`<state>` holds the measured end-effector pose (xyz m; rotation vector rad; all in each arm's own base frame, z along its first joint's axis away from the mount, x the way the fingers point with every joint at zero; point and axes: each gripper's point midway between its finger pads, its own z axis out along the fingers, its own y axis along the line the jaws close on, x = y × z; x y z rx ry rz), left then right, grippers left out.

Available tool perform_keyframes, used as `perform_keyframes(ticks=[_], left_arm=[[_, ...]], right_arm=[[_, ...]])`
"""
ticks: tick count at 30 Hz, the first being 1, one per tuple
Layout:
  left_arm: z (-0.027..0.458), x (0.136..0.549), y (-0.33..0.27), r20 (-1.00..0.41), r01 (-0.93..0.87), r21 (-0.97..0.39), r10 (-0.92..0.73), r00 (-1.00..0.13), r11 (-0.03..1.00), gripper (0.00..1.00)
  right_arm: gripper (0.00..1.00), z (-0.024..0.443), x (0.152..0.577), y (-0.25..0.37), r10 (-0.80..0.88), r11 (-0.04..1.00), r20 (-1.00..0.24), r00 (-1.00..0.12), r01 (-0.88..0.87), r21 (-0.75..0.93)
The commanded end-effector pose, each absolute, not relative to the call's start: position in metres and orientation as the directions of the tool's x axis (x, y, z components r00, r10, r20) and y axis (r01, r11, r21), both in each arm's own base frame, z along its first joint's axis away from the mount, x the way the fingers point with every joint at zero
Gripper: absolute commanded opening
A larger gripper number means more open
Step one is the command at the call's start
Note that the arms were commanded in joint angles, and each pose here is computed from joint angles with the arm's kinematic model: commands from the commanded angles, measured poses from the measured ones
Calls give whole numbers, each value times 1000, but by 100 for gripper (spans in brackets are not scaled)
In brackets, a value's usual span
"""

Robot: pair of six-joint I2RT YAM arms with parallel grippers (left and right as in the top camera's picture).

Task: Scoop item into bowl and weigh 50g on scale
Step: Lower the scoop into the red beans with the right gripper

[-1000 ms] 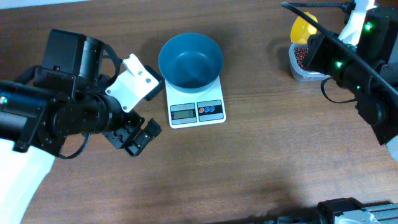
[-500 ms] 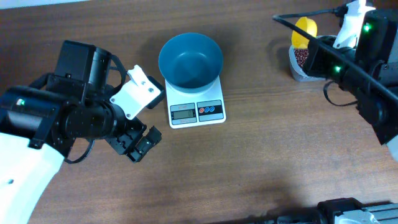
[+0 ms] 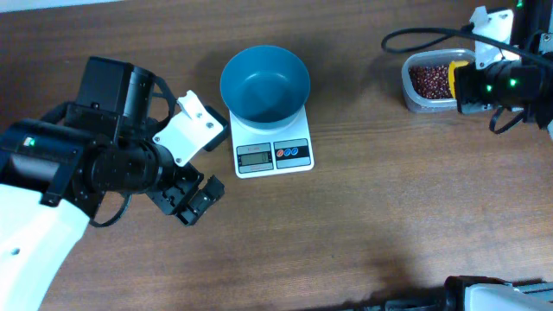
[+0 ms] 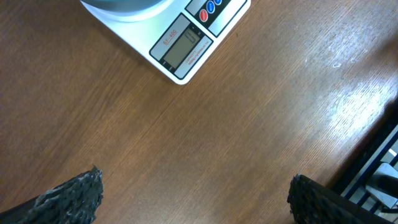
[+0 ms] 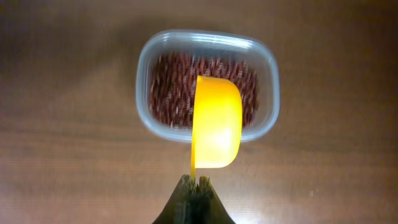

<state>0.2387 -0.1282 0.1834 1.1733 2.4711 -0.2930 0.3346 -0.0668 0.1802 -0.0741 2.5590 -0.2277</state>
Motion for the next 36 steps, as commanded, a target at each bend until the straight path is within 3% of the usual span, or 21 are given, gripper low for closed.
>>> perform_keyframes(ticks=[1, 13, 17, 20, 24, 30, 36], left_arm=[[181, 238, -128, -422, 785, -15, 708, -566, 619, 99], [181, 238, -127, -422, 785, -15, 707, -567, 620, 99], [181, 238, -127, -422, 785, -15, 708, -567, 620, 99], [181, 239, -127, -422, 785, -15, 707, -567, 620, 99], [181, 238, -128, -422, 785, -15, 707, -567, 620, 99], [181, 239, -127, -422, 785, -15, 708, -567, 620, 99], [181, 238, -127, -422, 785, -15, 707, -567, 620, 99]], right_arm=[[4, 187, 336, -71, -107, 981, -541, -834, 2, -196], [4, 189, 342, -72, 22, 986, -578, -816, 114, -123], [4, 182, 348, -74, -85, 982, -555, -827, 24, -187], [4, 155, 363, -93, -77, 965, -501, -862, 62, -255], [4, 157, 392, -100, -117, 953, -564, -817, 66, -294], [4, 129, 393, -107, -125, 945, -490, -863, 47, -323], [4, 137, 401, -115, -202, 916, -492, -847, 14, -400]])
